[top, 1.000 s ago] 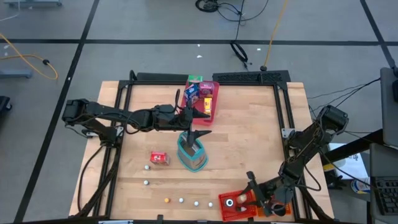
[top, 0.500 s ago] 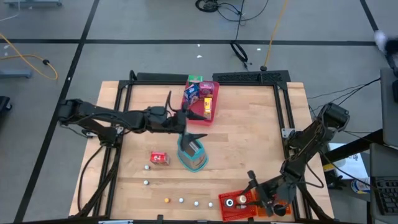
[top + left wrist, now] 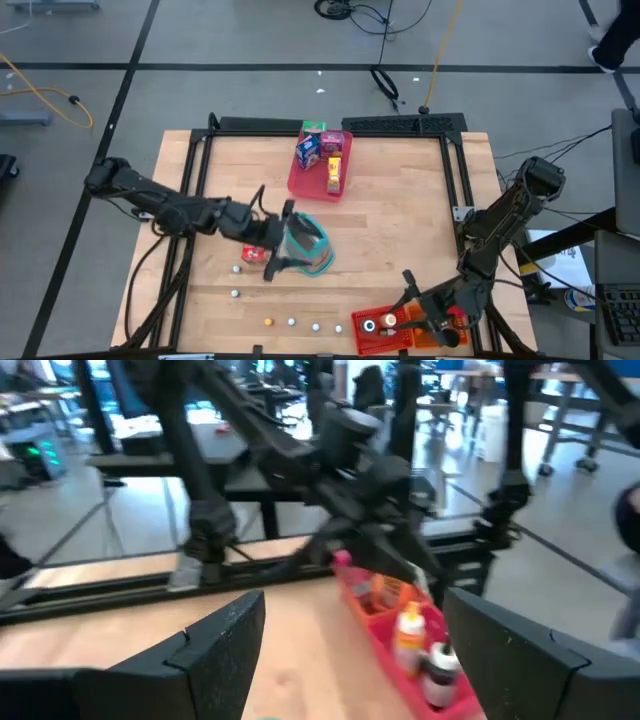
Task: Pick & Place Kitchen Items
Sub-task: Put the orange seasoning bottle into the orange bin
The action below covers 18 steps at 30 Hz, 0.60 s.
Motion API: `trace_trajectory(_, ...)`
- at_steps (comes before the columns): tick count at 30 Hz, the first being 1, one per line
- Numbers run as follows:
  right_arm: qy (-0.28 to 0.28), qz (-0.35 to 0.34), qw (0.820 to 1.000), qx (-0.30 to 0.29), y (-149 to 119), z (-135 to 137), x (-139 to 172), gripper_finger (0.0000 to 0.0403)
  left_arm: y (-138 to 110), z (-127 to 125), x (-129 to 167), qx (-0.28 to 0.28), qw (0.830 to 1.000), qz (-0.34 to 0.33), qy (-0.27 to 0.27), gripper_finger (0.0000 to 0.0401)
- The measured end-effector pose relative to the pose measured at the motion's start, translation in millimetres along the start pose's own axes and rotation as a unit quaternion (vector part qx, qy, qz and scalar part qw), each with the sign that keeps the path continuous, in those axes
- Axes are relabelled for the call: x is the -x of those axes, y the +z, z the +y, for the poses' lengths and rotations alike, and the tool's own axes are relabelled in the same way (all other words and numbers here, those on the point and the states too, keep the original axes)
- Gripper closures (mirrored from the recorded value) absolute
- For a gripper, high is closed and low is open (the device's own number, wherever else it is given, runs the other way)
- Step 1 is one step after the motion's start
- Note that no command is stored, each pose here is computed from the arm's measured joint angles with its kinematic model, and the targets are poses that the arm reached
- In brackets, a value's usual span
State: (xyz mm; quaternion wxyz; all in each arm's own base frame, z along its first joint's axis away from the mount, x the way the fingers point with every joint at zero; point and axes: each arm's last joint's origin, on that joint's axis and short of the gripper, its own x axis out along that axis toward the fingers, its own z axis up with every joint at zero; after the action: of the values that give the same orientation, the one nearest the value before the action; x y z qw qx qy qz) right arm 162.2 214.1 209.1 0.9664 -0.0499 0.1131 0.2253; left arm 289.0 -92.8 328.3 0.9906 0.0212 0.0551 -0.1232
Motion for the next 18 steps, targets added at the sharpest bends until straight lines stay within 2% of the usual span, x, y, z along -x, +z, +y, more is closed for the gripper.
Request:
trace_trajectory(9,-0.009,-0.021,0.999,0.023,9.7,-3.4,7.0,0.0232,-6.0,-55.4,7.9,0.018,0.998,0.029,-0.061,0.0091)
trace_trajectory(14,-0.026,-0.021,0.999,0.037,9.9,-5.5,6.4,0.0232,-12.5,-83.2,10.9,0.024,0.996,0.042,-0.073,0.0091)
trace_trajectory(18,-0.03,-0.031,0.999,0.033,12.3,-7.4,5.5,0.0232,-21.3,-103.4,11.3,0.041,0.996,0.057,-0.062,0.0091)
